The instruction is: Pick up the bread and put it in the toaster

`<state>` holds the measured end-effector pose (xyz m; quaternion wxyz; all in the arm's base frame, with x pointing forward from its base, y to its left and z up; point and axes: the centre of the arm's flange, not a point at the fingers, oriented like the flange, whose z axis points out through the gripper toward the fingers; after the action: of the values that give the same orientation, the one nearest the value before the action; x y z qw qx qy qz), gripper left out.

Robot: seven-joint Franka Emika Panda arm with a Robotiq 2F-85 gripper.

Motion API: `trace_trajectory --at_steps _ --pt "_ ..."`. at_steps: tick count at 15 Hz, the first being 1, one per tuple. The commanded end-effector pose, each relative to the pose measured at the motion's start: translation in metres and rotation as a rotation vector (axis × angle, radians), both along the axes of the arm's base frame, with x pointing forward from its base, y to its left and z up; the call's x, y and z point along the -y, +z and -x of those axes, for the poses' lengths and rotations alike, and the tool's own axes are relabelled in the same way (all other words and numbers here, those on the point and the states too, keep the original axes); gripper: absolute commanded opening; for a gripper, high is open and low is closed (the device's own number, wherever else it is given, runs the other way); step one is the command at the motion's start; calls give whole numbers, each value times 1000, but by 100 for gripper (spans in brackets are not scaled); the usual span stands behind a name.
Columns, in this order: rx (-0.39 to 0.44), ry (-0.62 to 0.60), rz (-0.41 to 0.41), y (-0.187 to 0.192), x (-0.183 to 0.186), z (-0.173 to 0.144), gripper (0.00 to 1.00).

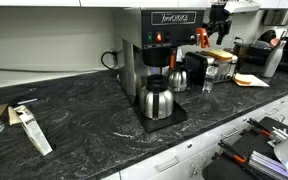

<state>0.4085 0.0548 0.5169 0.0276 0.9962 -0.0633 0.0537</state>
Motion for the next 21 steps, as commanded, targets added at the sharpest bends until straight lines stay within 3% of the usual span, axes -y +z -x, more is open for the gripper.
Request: trace_trajectory --at_steps 1,5,6,9,15,21 --pt "49 -107 -42 -7 -4 37 100" --pt "39 -334 -27 -27 8 85 100" --pt "15 -244 -20 -20 3 61 100" --pt "32 -311 -17 -27 8 81 100" --pt "37 -317 -17 -26 8 81 100" --pt "135 -601 -196 -42 77 91 100"
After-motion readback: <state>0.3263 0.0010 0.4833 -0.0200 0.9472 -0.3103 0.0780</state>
